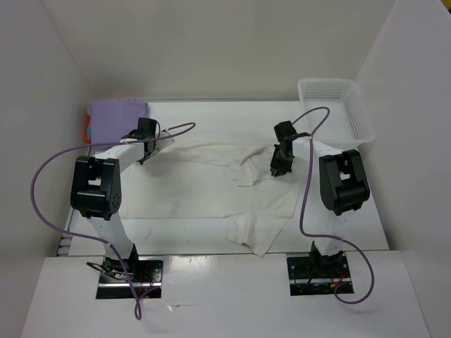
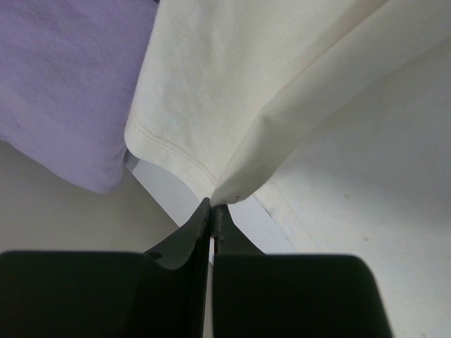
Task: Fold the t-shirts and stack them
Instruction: Fold the flattened tshirt in 1/3 of the way
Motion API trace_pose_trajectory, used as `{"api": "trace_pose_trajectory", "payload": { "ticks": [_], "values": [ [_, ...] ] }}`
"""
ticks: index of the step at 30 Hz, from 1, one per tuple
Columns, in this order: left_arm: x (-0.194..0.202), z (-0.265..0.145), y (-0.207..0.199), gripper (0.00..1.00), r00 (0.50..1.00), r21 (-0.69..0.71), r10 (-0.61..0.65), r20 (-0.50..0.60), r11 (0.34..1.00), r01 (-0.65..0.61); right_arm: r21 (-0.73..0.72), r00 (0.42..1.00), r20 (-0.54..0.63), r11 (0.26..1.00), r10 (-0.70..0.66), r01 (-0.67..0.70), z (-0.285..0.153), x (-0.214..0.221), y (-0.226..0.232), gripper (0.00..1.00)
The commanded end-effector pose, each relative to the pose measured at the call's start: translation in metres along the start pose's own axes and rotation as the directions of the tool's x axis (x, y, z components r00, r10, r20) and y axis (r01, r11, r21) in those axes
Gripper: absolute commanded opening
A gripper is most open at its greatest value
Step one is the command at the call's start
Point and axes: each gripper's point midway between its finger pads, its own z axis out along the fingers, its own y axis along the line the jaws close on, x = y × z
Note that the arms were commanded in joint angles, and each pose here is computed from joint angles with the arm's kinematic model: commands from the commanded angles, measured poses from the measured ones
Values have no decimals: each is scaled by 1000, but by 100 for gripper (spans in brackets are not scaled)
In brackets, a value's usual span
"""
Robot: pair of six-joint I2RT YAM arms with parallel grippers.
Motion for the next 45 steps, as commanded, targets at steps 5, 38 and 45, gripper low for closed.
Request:
{"api": "trace_pose_trajectory", "payload": {
  "ticks": [5, 38, 45],
  "values": [
    [0, -11, 8, 0, 999, -19, -39, 23, 999, 39, -29, 998, 58, 1000, -4, 6, -10, -22, 9, 24],
    [2, -8, 6, 0, 999, -19, -36, 10, 999, 36, -5, 998, 27, 999, -53, 53, -11, -16, 15, 0],
    [-20, -18, 39, 0, 992, -79, -108, 58, 991, 113, -73, 970, 242, 997, -7, 25, -87, -113, 25, 0]
  ]
}}
